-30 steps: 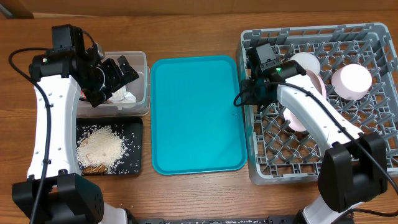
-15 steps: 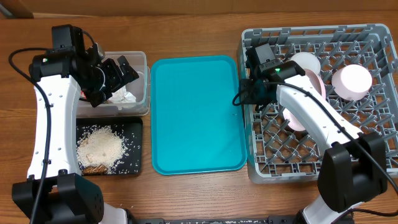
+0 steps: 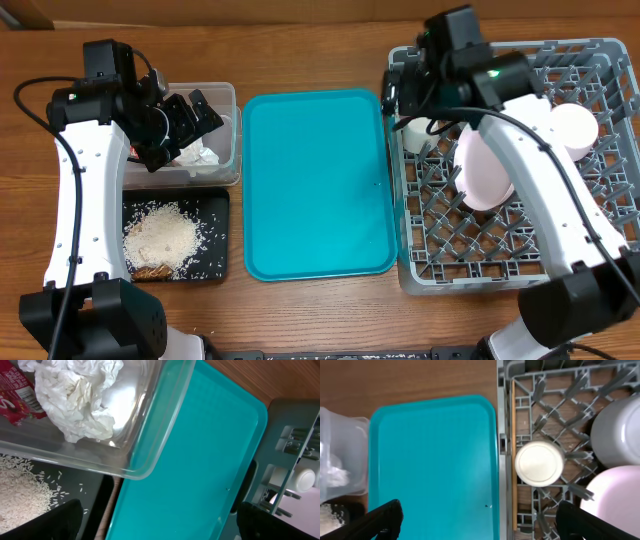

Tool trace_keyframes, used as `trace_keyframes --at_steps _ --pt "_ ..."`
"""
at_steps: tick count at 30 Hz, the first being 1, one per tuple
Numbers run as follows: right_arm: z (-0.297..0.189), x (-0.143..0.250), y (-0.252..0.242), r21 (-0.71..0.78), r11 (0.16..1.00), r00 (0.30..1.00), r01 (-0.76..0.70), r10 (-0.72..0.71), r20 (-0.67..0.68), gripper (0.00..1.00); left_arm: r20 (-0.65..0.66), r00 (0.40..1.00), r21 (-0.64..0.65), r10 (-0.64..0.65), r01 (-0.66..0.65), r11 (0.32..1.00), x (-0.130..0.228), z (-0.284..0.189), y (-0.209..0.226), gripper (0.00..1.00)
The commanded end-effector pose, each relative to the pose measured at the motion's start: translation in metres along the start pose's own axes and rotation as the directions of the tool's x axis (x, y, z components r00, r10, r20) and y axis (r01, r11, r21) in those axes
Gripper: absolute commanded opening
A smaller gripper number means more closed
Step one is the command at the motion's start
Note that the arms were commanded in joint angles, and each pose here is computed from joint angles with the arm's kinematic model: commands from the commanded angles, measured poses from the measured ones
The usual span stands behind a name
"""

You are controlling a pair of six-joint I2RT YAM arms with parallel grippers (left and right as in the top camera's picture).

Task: Sort waste into correct bins and load items into the dishwasher

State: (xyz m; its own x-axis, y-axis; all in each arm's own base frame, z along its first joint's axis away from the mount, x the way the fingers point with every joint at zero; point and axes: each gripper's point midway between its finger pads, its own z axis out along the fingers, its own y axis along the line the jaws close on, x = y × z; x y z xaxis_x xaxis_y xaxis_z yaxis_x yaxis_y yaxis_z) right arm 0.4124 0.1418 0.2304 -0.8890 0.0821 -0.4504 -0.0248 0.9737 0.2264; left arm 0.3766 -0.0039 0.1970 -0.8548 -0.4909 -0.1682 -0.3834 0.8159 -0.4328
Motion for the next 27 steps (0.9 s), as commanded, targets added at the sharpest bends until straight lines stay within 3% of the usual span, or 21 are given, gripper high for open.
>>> trace_keyframes --at_steps 1,22,27 --pt "-0.007 -0.004 0.001 -0.006 1.0 1.0 0.001 -0.001 0.019 1.0 0.05 0.999 0.013 0.015 -0.015 1.0 -0.005 -0.015 -0.008 1.0" --pt "-0.012 -0.002 -0.001 0.0 1.0 1.0 0.001 -0.001 0.015 1.0 0.049 0.999 0.013 0.015 -0.015 1.0 -0.005 -0.015 -0.008 1.0" --pt "-0.056 -0.02 0.007 -0.037 0.999 0.987 0.012 -0.006 0.162 1.0 0.05 0.999 0.013 0.015 -0.015 1.0 -0.005 -0.015 -0.008 1.0"
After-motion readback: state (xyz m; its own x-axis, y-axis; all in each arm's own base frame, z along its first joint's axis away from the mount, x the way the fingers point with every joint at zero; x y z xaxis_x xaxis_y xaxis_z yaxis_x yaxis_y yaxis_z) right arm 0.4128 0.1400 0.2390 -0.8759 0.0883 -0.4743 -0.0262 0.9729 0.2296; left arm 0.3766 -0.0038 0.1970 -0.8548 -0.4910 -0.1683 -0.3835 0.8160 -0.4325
